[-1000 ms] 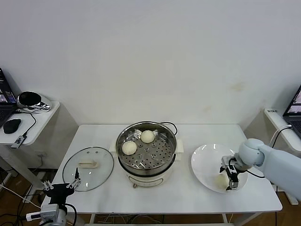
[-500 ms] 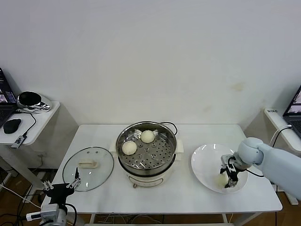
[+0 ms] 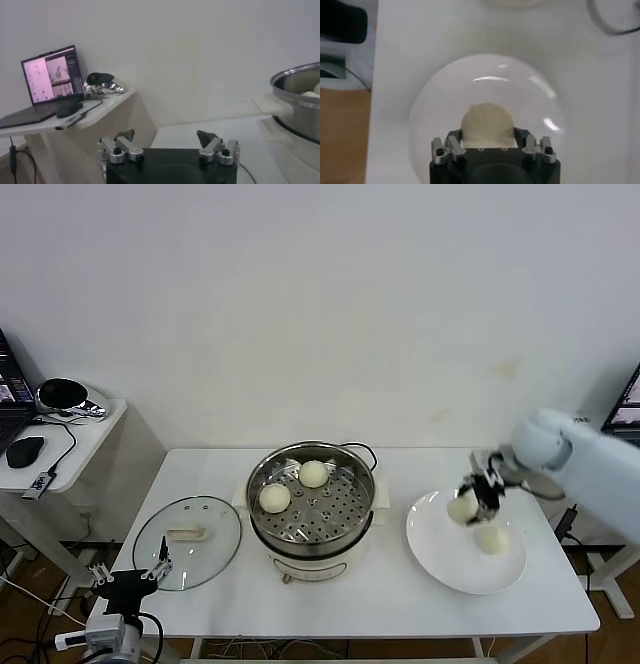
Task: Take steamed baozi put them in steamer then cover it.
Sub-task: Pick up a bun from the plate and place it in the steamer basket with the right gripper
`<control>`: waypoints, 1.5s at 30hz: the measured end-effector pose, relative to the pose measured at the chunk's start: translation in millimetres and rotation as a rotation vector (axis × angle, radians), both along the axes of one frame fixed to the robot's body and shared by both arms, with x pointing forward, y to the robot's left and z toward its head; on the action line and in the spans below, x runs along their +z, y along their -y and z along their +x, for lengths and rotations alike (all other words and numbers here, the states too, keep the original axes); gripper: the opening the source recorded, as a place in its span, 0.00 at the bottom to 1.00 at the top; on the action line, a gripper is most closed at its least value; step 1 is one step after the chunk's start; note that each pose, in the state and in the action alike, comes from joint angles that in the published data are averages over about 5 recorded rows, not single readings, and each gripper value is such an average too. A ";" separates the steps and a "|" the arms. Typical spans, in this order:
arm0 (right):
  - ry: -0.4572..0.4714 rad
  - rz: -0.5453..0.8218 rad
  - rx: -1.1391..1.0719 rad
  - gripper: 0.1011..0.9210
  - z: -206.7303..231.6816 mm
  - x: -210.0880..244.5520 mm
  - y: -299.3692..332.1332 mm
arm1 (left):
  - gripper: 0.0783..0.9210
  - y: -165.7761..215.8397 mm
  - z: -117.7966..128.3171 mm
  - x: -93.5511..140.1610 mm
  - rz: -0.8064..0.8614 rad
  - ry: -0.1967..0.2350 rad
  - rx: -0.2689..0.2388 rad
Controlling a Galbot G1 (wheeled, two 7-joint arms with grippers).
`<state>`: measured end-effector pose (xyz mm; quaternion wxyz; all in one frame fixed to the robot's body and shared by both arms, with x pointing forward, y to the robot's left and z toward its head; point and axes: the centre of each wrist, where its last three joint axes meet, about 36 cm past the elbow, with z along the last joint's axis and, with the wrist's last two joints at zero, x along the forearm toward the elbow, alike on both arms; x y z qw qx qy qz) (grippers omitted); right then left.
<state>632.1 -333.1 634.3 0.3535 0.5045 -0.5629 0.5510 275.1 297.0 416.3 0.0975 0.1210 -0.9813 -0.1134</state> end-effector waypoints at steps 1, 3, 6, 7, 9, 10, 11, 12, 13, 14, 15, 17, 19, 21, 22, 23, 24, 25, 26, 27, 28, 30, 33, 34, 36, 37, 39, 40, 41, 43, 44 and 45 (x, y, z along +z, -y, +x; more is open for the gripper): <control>0.016 0.008 0.018 0.66 3.4 12.4 -8.5 | 0.88 -0.2 0.1 0.1 -0.001 0.001 0.001; 0.044 0.021 0.060 0.66 8.6 34.5 -26.8 | 0.88 -0.7 0.3 0.4 -0.002 0.003 0.004; 0.073 0.033 0.131 0.66 12.9 58.3 -56.5 | 0.88 -2.0 0.8 1.1 -0.001 0.008 0.009; 0.080 0.037 0.157 0.66 13.8 63.5 -67.0 | 0.88 -2.6 1.0 1.4 0.000 0.010 0.011; 0.090 0.044 0.214 0.67 15.1 70.4 -88.3 | 0.88 -3.9 1.3 2.0 0.002 0.012 0.014; 0.095 0.048 0.244 0.67 15.6 72.7 -99.3 | 0.88 -4.3 1.3 2.2 0.003 0.014 0.016; 0.100 0.051 0.276 0.67 16.0 74.1 -110.6 | 0.88 -4.6 1.3 2.5 0.003 0.014 0.017; 0.103 0.054 0.309 0.67 16.2 74.7 -121.8 | 0.88 -4.7 1.1 2.6 0.002 0.015 0.019; 0.106 0.056 0.343 0.68 16.3 74.5 -133.2 | 0.88 -4.7 0.8 2.7 0.002 0.016 0.020; 0.108 0.058 0.378 0.68 16.2 73.7 -144.4 | 0.88 -4.5 0.6 2.8 0.001 0.017 0.021; 0.108 0.060 0.413 0.68 16.0 72.1 -155.4 | 0.88 -4.3 0.4 2.8 0.000 0.018 0.023; 0.105 0.059 0.486 0.68 15.0 67.2 -177.4 | 0.88 -4.2 0.1 2.8 -0.001 0.020 0.026; 0.097 0.054 0.558 0.69 13.4 60.7 -198.3 | 0.88 -4.2 0.1 3.4 -0.002 0.023 0.029; 0.087 0.047 0.628 0.69 11.4 53.3 -217.8 | 0.88 -4.2 0.0 4.4 -0.003 0.027 0.032; 0.082 0.043 0.661 0.69 10.2 49.3 -226.9 | 0.88 -4.2 -0.1 4.8 -0.003 0.028 0.034; 0.077 0.038 0.693 0.69 9.0 45.1 -235.4 | 0.88 -4.3 -0.3 5.1 -0.003 0.030 0.035; 0.071 0.032 0.724 0.69 7.9 40.7 -243.1 | 0.88 -4.5 -0.5 5.3 -0.003 0.031 0.037; 0.067 0.025 0.754 0.69 6.8 36.2 -250.4 | 0.88 -4.8 -0.8 5.4 -0.003 0.032 0.038; 0.064 0.018 0.783 0.69 5.8 31.8 -257.0 | 0.88 -5.2 -1.1 5.4 -0.002 0.032 0.040; 0.062 0.010 0.811 0.69 5.0 27.5 -263.0 | 0.88 -5.7 -1.4 5.4 -0.001 0.033 0.042; 0.063 0.001 0.839 0.69 4.3 23.1 -268.4 | 0.88 -6.2 -1.7 5.5 -0.001 0.034 0.043; 0.066 -0.017 0.893 0.69 3.5 14.7 -277.8 | 0.88 -7.1 -2.1 5.5 0.000 0.035 0.047; 0.072 -0.044 0.968 0.69 2.0 2.3 -288.2 | 0.88 -8.1 -2.3 5.5 0.001 0.037 0.052; 0.074 -0.052 0.993 0.69 1.1 -1.8 -291.1 | 0.88 -8.4 -2.3 5.2 0.001 0.038 0.053; 0.077 -0.066 1.039 0.69 -0.8 -9.6 -296.6 | 0.88 -9.1 -2.3 4.7 0.001 0.037 0.056; 0.078 -0.072 1.062 0.69 -1.6 -13.3 -299.2 | 0.88 -9.5 -2.2 4.5 0.001 0.037 0.058; 0.081 -0.087 1.103 0.69 -3.0 -19.7 -304.0 | 0.88 -10.1 -2.1 4.3 0.000 0.037 0.060; 0.081 -0.094 1.121 0.69 -3.8 -22.7 -306.1 | 0.88 -10.2 -2.0 4.3 -0.001 0.038 0.061; 0.080 -0.101 1.139 0.69 -4.6 -25.4 -307.9 | 0.88 -10.2 -1.9 4.2 -0.002 0.038 0.062; 0.077 -0.113 1.168 0.69 -6.3 -29.8 -310.4 | 0.88 -10.1 -1.9 4.1 -0.004 0.038 0.063; 0.074 -0.118 1.180 0.69 -7.1 -31.9 -311.2 | 0.88 -10.0 -2.0 4.0 -0.005 0.038 0.064; 0.071 -0.122 1.191 0.69 -8.1 -33.8 -311.9 | 0.88 -10.0 -2.1 3.9 -0.005 0.038 0.065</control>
